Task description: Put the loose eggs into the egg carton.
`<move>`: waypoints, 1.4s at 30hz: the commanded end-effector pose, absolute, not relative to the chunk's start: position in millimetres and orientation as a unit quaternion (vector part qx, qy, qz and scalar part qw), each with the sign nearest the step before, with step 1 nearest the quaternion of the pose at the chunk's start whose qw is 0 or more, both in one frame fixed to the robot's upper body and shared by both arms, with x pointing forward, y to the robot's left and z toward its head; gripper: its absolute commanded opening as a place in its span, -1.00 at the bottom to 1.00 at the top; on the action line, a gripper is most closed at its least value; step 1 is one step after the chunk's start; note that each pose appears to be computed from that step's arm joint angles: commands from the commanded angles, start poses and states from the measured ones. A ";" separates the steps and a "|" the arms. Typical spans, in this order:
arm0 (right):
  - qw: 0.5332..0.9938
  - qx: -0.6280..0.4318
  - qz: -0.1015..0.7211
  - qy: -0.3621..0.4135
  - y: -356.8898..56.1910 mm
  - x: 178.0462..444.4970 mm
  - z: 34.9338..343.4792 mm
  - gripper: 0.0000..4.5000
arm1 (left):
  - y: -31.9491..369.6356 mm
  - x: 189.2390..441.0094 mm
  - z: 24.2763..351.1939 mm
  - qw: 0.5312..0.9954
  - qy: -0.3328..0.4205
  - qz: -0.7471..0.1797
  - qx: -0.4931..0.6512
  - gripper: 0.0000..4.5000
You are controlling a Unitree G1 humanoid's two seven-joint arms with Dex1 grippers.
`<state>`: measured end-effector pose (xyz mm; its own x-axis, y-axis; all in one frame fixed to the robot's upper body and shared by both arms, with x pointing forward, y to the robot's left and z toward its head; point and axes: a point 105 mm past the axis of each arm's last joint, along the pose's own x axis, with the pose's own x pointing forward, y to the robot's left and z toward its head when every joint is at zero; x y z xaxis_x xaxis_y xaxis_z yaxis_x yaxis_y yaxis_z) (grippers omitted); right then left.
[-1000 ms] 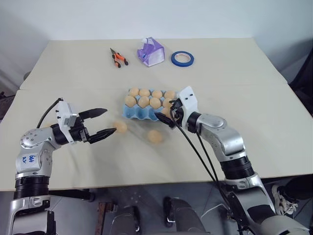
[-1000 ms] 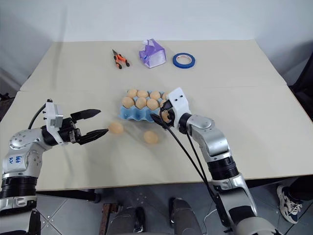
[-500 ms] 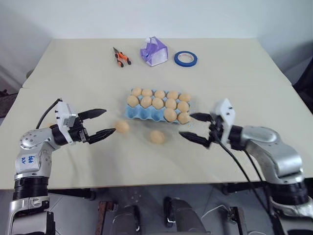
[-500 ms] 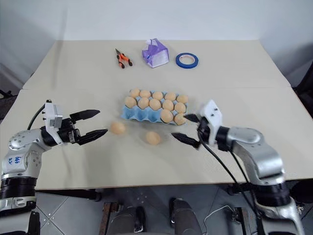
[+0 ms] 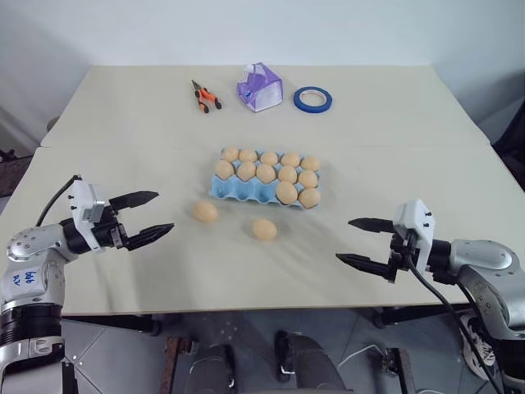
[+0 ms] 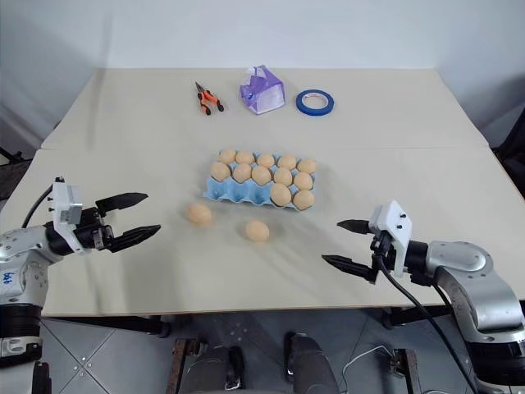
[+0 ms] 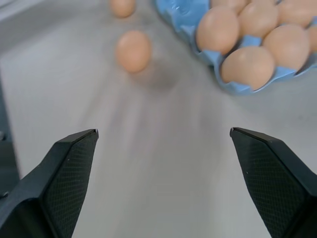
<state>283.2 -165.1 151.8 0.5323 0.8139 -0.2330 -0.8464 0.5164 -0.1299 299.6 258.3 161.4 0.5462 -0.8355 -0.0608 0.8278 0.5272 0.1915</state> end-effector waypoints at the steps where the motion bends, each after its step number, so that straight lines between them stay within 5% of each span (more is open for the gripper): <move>1: 0.868 -0.117 0.480 0.049 -132.9 286.9 162.0 0.98 | 267.9 287.4 166.3 0.868 -0.020 -0.485 0.107 1.00; 7: 0.872 -0.098 0.477 0.053 -82.2 296.4 153.1 0.98 | 276.0 275.8 158.2 0.868 0.003 -0.486 0.102 1.00; 23: 0.874 -0.113 0.470 0.062 -28.3 321.2 122.5 0.98 | 294.4 264.2 158.8 0.896 0.004 -0.432 0.101 1.00; 26: 0.878 -0.113 0.462 0.058 -25.3 325.8 121.2 0.71 | 290.5 264.3 160.3 0.896 0.000 -0.432 0.100 1.00; 33: 0.877 -0.119 0.464 0.033 -28.1 323.0 135.6 -0.29 | 283.6 266.9 162.1 0.897 -0.009 -0.431 0.099 1.00; 42: 0.885 -0.094 0.455 -0.036 -26.9 336.4 210.3 -0.34 | 275.2 273.7 163.7 0.895 -0.017 -0.435 0.095 1.00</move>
<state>332.7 -26.4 204.4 0.5719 0.8191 -0.0451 -0.8067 0.5517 -0.2118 272.6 280.6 151.9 0.6314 -0.7698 -0.0937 0.7732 0.6157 0.1520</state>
